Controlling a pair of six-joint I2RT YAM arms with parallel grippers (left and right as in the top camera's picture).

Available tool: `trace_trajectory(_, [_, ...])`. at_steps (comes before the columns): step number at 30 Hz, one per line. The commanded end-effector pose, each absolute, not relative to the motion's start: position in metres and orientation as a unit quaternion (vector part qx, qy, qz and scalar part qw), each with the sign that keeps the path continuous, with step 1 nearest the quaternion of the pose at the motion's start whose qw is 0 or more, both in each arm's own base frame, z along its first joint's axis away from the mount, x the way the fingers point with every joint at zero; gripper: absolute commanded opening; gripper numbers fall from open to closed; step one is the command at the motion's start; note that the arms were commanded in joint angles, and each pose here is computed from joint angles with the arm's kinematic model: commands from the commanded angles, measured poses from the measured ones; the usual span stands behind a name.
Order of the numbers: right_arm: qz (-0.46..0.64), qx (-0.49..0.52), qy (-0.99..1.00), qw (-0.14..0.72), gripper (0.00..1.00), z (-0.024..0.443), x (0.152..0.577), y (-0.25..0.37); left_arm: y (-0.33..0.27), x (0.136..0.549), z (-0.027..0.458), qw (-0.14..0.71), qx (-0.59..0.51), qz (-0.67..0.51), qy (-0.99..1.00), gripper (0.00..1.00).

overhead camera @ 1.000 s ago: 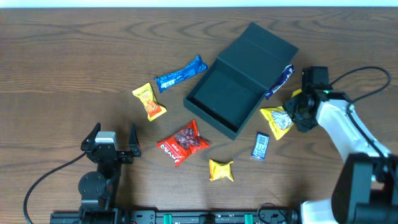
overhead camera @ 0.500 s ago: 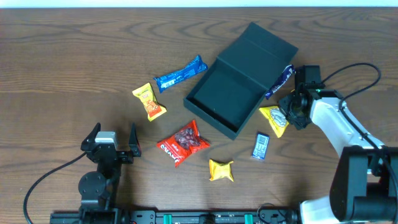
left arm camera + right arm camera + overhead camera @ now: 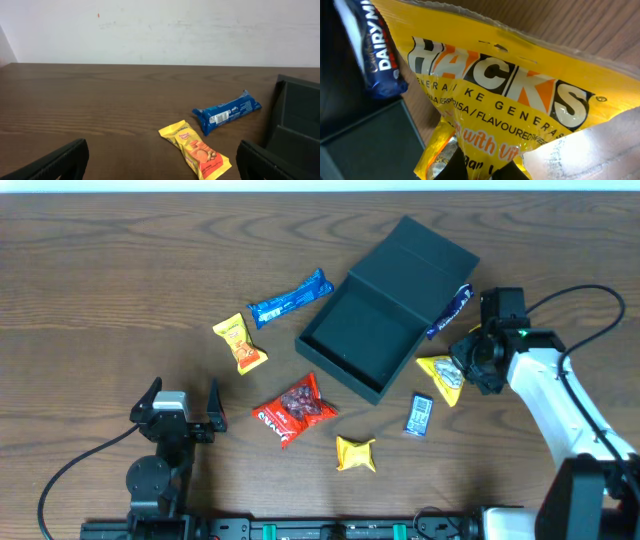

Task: Pack container
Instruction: 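Lift the yellow bag with the right gripper over the green box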

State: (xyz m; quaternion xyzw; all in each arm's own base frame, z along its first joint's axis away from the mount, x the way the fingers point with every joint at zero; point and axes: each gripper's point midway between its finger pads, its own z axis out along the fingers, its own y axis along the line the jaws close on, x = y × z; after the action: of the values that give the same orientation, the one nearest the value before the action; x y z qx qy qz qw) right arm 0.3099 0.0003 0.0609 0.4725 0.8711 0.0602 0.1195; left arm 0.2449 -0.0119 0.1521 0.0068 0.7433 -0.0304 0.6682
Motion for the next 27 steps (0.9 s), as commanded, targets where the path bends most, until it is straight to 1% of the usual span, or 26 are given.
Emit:
trace_trajectory(1, [0.073,0.439,0.887,0.123,0.04,0.067,0.31,0.01,-0.013,0.244,0.135,0.647,0.008,-0.034,0.762,0.95])
trace_trajectory(9, [0.081,0.402,0.903,0.127,0.02,0.083,0.312,0.032,-0.013,0.244,0.135,0.647,0.008,-0.034,0.762,0.95])
trace_trajectory(13, [0.085,0.382,0.911,0.129,0.02,0.104,0.31,0.044,-0.013,0.244,0.135,0.647,0.008,-0.034,0.762,0.95])
trace_trajectory(16, [0.093,0.368,0.915,0.139,0.04,0.125,0.309,0.052,-0.013,0.244,0.135,0.647,0.008,-0.034,0.762,0.95])
trace_trajectory(20, [0.102,0.345,0.922,0.145,0.03,0.152,0.309,0.068,-0.013,0.244,0.135,0.647,0.008,-0.034,0.762,0.95])
trace_trajectory(22, [0.111,0.33,0.925,0.154,0.02,0.162,0.312,0.079,-0.013,0.244,0.135,0.647,0.008,-0.034,0.762,0.95])
trace_trajectory(27, [0.14,0.31,0.924,0.175,0.05,0.181,0.32,0.107,-0.013,0.244,0.135,0.647,0.008,-0.034,0.762,0.95])
